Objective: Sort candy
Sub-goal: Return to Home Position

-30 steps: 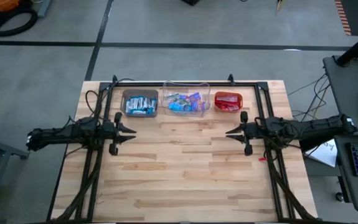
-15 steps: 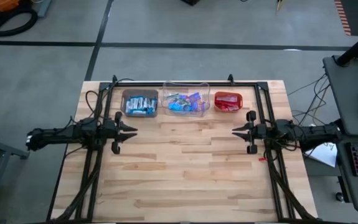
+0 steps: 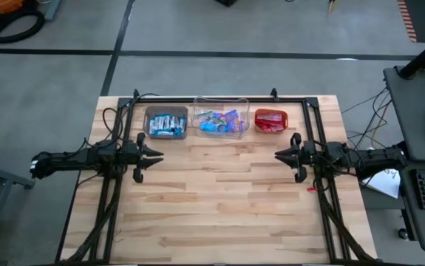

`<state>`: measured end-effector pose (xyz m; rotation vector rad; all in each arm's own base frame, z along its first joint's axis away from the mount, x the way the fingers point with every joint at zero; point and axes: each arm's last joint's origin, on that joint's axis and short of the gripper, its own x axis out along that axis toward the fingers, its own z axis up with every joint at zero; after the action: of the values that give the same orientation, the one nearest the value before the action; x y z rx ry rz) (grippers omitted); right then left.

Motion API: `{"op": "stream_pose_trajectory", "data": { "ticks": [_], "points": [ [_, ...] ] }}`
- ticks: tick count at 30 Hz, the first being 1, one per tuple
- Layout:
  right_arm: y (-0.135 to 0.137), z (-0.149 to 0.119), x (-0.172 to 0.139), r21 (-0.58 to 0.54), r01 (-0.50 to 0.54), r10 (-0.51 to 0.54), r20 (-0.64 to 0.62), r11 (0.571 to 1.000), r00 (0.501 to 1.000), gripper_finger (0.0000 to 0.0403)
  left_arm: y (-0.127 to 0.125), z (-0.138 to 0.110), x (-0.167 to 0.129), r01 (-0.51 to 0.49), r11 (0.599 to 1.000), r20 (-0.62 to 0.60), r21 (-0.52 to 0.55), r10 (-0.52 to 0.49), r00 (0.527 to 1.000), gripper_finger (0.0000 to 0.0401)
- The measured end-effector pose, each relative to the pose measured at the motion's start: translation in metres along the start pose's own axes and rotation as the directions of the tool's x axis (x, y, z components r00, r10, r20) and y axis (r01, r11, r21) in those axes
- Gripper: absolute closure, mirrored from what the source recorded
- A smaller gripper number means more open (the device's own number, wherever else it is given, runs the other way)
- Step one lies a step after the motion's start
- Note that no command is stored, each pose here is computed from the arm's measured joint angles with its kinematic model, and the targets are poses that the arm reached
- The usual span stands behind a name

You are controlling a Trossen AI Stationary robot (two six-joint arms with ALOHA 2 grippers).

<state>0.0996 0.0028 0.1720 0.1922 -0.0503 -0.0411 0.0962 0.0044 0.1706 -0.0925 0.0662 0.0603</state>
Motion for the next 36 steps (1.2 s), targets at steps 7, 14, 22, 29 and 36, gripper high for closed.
{"op": "stream_pose_trajectory", "data": {
  "ticks": [7, 14, 22, 29, 36],
  "points": [
    [0.0000, -0.0001, 0.0000, -0.016, 0.001, -0.001, 0.000, 1.000, 1.000, 0.0355, 0.0000, 0.0000, 0.0000, 0.000, 1.000, 0.000, 0.000, 0.000, 1.000, 0.0327],
    [-0.0001, -0.0002, 0.0000, -0.016, 0.001, -0.001, -0.001, 1.000, 1.000, 0.0355, 0.0000, -0.0001, 0.0001, 0.000, 1.000, -0.001, 0.000, 0.000, 1.000, 0.0327],
    [-0.0001, -0.0004, 0.0000, -0.014, 0.001, -0.001, -0.001, 1.000, 1.000, 0.0355, 0.0000, -0.0001, 0.0001, 0.000, 1.000, -0.001, 0.000, 0.000, 1.000, 0.0327],
    [-0.0001, -0.0005, 0.0001, -0.014, 0.001, -0.001, -0.001, 1.000, 1.000, 0.0355, 0.0000, -0.0001, 0.0001, 0.000, 1.000, -0.001, 0.000, 0.000, 1.000, 0.0327],
    [-0.0001, -0.0006, 0.0001, -0.015, 0.001, -0.001, -0.002, 1.000, 1.000, 0.0355, 0.0000, -0.0001, 0.0001, 0.000, 1.000, -0.001, 0.000, 0.000, 1.000, 0.0327]
  ]
}}
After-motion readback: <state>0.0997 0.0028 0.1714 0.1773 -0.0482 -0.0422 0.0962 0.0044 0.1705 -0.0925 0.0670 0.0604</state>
